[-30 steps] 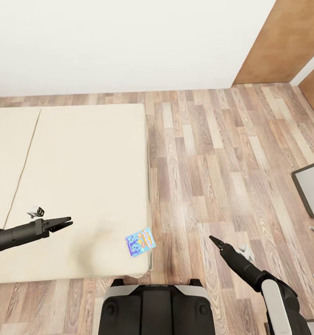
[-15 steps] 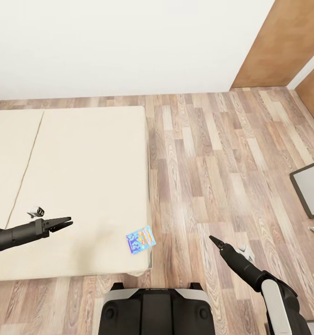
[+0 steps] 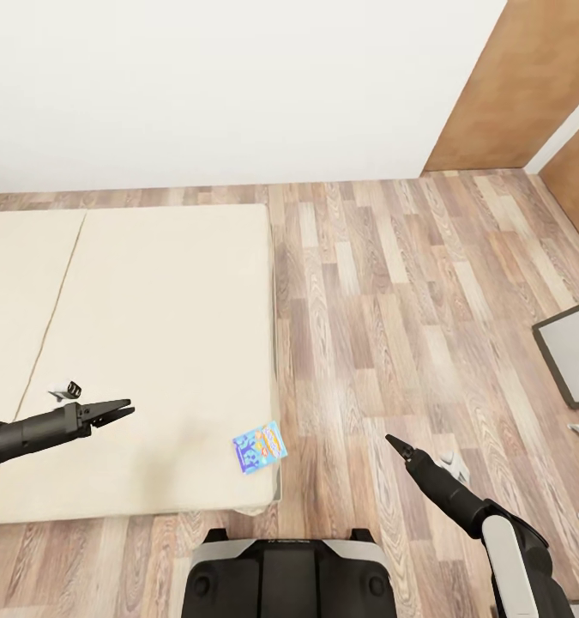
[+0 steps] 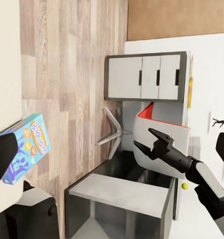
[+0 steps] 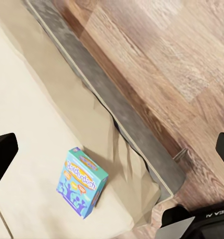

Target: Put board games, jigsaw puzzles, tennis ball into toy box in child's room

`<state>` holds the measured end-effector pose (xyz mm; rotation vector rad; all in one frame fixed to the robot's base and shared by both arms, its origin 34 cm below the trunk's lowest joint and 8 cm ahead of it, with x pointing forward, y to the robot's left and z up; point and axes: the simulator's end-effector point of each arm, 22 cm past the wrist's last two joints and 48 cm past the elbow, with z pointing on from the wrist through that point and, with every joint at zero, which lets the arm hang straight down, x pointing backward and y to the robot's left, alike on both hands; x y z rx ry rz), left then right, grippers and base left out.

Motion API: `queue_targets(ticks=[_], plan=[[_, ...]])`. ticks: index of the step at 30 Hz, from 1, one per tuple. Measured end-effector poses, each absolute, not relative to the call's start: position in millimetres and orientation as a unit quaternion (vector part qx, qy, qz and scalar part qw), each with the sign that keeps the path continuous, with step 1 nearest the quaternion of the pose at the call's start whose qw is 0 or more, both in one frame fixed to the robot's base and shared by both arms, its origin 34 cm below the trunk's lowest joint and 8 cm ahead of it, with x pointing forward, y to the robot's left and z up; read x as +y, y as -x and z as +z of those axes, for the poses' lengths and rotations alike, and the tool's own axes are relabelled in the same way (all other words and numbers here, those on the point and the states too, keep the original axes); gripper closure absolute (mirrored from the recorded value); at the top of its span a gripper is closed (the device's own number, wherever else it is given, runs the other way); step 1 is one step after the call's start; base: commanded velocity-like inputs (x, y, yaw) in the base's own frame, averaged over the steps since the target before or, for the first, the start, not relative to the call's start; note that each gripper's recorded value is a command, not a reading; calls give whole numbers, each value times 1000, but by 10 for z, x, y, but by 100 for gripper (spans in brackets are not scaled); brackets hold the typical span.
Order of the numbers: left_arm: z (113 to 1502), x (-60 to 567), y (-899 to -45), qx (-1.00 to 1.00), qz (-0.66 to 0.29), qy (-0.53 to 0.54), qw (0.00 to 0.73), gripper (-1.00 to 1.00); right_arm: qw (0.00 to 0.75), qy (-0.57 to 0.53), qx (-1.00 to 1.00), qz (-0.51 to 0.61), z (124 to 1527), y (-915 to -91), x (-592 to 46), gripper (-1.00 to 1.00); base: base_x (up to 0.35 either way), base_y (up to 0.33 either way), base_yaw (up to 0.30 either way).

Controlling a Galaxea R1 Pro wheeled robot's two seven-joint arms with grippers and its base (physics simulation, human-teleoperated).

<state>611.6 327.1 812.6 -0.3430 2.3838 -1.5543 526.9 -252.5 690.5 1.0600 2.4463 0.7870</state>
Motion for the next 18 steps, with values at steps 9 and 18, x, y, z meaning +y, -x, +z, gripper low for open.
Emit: queue_targets(ticks=[9, 18], plan=[[8203, 3270, -6145, 822, -538, 114, 144, -100, 186, -373, 864, 281, 6968, -5315, -2525, -100, 0, 0, 0], [8281, 3269, -6173, 821, -539, 110, 150, -100, 193, -371, 863, 284, 7030, -5360, -2521, -100, 0, 0, 0]])
